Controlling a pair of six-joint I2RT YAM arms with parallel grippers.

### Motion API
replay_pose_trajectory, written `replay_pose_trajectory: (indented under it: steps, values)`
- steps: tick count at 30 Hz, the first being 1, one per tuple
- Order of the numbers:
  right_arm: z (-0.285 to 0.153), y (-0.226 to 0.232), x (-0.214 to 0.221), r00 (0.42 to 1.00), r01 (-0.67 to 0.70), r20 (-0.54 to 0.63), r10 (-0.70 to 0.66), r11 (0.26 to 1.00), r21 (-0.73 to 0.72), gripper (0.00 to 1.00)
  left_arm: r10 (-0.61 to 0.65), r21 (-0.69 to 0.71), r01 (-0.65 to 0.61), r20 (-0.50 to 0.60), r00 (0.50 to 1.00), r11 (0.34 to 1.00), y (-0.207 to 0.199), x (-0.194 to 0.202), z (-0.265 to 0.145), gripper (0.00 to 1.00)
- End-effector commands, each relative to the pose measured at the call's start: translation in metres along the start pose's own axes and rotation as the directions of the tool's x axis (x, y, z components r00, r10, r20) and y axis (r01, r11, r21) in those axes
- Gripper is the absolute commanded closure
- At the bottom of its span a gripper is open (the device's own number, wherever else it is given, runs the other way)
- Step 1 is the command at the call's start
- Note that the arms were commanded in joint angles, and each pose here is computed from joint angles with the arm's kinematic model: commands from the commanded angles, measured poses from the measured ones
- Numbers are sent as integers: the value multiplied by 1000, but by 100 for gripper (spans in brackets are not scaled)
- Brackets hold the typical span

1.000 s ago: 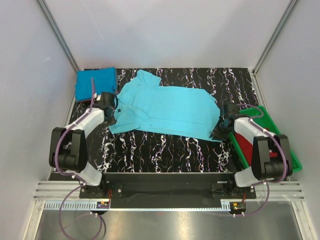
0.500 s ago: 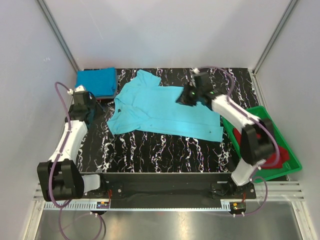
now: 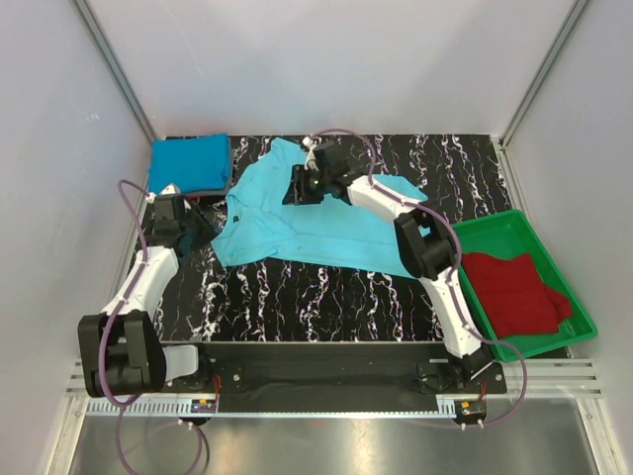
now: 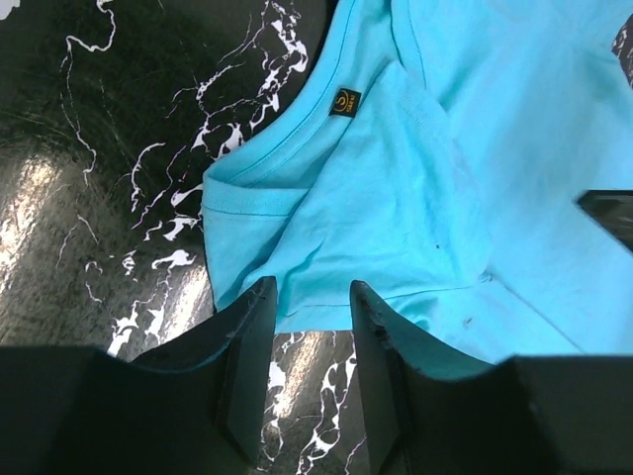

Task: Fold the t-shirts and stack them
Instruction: Fold the tshirt

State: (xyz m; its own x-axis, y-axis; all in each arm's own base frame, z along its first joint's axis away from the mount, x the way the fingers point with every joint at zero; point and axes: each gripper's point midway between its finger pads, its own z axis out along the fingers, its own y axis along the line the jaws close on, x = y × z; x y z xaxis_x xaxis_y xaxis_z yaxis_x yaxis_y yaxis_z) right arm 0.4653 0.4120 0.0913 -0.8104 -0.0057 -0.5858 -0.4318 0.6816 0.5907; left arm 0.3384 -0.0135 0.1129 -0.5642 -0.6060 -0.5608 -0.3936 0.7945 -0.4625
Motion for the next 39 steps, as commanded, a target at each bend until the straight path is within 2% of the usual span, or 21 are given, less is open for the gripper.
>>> replay_pose_trajectory:
  steps: [1,4,7,11,19,25,26,27,30,38,39]
  values:
    - [19,24,3,996,90,-20,-92,993,-82,50,1,52,-3,32,999,999,-10,-15,3,61]
    - [33,18,15,992,104,-61,-109,991,-89,50,-10,34,9,18,1000,999,-4,-19,11,65]
    - [43,14,24,990,102,-90,-113,988,-116,50,-38,35,39,-24,999,999,1,-21,24,72]
    - [52,18,37,985,104,-122,-122,984,-146,51,-63,58,68,-91,994,996,4,-20,45,99]
    - [50,23,39,982,124,-123,-143,981,-146,57,-40,3,41,-124,991,999,18,-17,71,100]
    - [53,18,45,981,119,-139,-136,985,-127,56,-51,13,55,-179,983,998,22,-6,95,100]
    - [53,17,45,981,118,-137,-134,986,-118,60,-54,6,56,-182,982,998,24,-6,97,100]
    - [54,16,45,982,117,-135,-132,987,-112,75,-57,-7,57,-194,979,998,28,-1,101,100]
    - [51,15,37,986,116,-113,-125,990,-80,99,-59,-41,52,-207,976,998,37,3,105,100]
    - [35,20,5,989,146,-23,-145,989,3,100,-47,-150,7,-262,964,989,61,15,112,100]
    - [33,19,5,989,145,-23,-144,989,8,98,-42,-160,-1,-265,963,987,64,15,112,100]
